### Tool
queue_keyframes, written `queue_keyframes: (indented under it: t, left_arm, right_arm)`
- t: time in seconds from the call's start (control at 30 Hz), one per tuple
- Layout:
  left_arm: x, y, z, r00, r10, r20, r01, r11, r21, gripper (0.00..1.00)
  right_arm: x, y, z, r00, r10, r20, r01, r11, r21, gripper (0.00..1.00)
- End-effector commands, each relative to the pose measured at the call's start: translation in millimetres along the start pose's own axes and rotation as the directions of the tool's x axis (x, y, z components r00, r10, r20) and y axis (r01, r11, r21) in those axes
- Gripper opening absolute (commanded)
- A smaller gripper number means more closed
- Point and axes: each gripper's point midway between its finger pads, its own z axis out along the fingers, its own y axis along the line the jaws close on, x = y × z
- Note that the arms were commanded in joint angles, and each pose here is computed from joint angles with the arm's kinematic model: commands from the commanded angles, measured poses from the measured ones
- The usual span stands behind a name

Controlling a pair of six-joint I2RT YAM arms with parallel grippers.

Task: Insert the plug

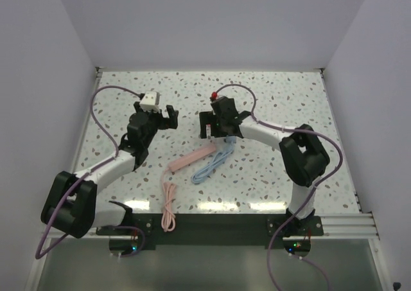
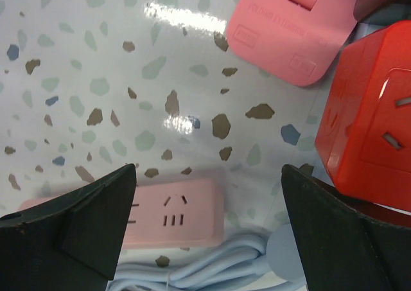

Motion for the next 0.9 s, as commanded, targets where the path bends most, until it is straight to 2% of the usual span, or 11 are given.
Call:
queue_keyframes:
  t: [0.0,0.33,0.57,0.87]
  left_arm:
    - [-7,3,3,1.0,0.015,0.027,-0.015,1.0,-0.01,1.0]
    - [-6,4,2,0.999,0.022,0.033,-0.022,1.0,-0.011,1.0]
    - [-6,3,2,0.999,0.02,0.035,-0.02,1.0,-0.003,1.0]
    - [-7,1,-1,0.999,0.015,0.039,-0.015,1.0,0.01,1.0]
  right_arm:
    - [-33,-6,11,0.994,0.024,0.102,-0.033,0.996,0.083,0.99]
    - [-32,-32,31,0.993,0.026,0.117,-0.052,0.972,0.228,0.99]
    - [-45,-23,46,0.985,0.063,0.159,-0.094,0.976,0.197,0.99]
    - [-63,-28,68,0.974,0.075,0.215,-0.13,0.958,0.255,0.99]
